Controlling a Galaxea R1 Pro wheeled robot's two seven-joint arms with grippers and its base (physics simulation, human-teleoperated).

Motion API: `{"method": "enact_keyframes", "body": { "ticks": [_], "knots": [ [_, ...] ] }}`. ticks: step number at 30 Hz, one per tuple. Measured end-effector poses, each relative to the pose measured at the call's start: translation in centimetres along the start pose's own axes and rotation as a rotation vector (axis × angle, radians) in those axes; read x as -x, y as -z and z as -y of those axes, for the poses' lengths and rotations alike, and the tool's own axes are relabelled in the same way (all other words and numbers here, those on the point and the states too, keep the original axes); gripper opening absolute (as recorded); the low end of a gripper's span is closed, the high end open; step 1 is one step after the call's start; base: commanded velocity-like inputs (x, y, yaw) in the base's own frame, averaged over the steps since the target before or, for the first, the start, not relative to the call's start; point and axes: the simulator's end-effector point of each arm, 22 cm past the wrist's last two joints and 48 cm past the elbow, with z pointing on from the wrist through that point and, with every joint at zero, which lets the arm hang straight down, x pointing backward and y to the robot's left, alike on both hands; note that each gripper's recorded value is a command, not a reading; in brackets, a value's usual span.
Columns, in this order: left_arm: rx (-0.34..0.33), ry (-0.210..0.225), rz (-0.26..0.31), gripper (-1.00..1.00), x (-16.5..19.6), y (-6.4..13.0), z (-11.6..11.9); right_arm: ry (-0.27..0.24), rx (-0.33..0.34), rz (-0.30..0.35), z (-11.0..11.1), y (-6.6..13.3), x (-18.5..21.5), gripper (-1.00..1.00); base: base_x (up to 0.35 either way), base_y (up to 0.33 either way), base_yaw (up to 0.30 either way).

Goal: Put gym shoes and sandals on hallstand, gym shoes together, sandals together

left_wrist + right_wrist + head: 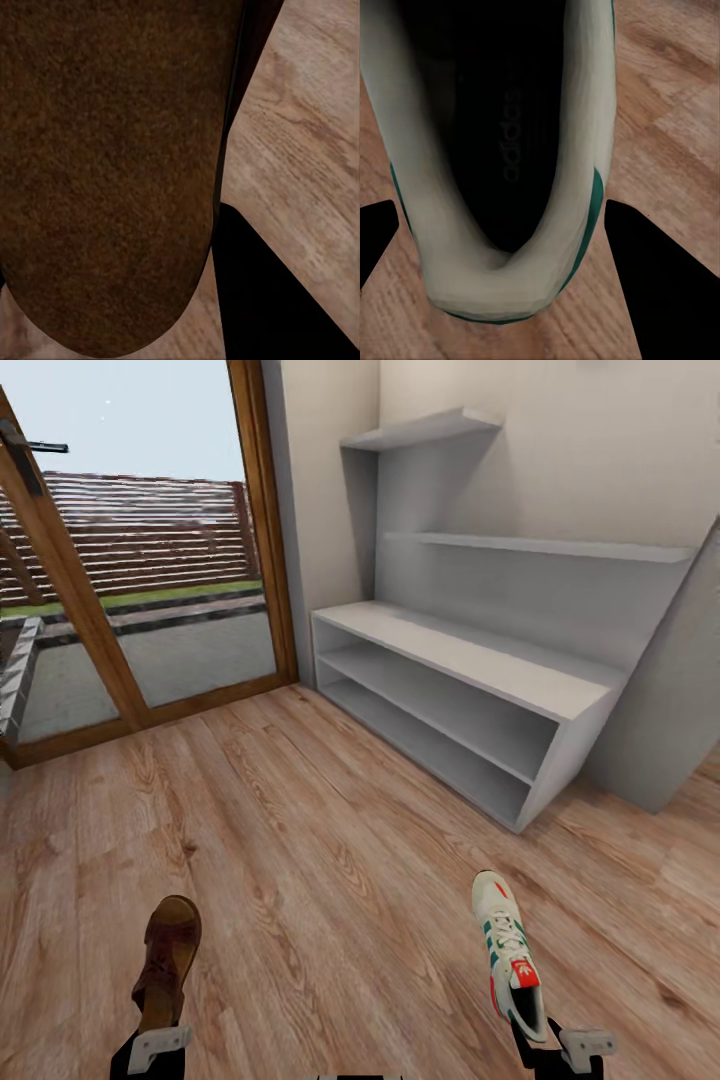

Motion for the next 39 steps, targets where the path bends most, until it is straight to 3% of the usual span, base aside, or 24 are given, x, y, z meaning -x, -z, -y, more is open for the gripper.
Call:
{"method": "enact_keyframes", "body": {
  "ticks": [19,25,39],
  "knots": [
    [-0.002,0.013,0.074,-1.0,3.5,0.3,0.1,0.0,0.001,0.077,-0.1,0.1,3.7,-1.0,0.0,0.0,-0.001],
    [-0.003,0.019,0.099,-1.0,4.7,0.5,0.1,0.001,0.001,0.104,-0.1,0.2,5.0,-1.0,0.0,0.0,-0.242],
    [-0.003,0.019,0.099,-1.0,7.8,1.7,0.0,0.001,0.003,0.104,-0.2,1.3,8.1,-1.0,0.0,0.0,-0.262]
  ]
}}
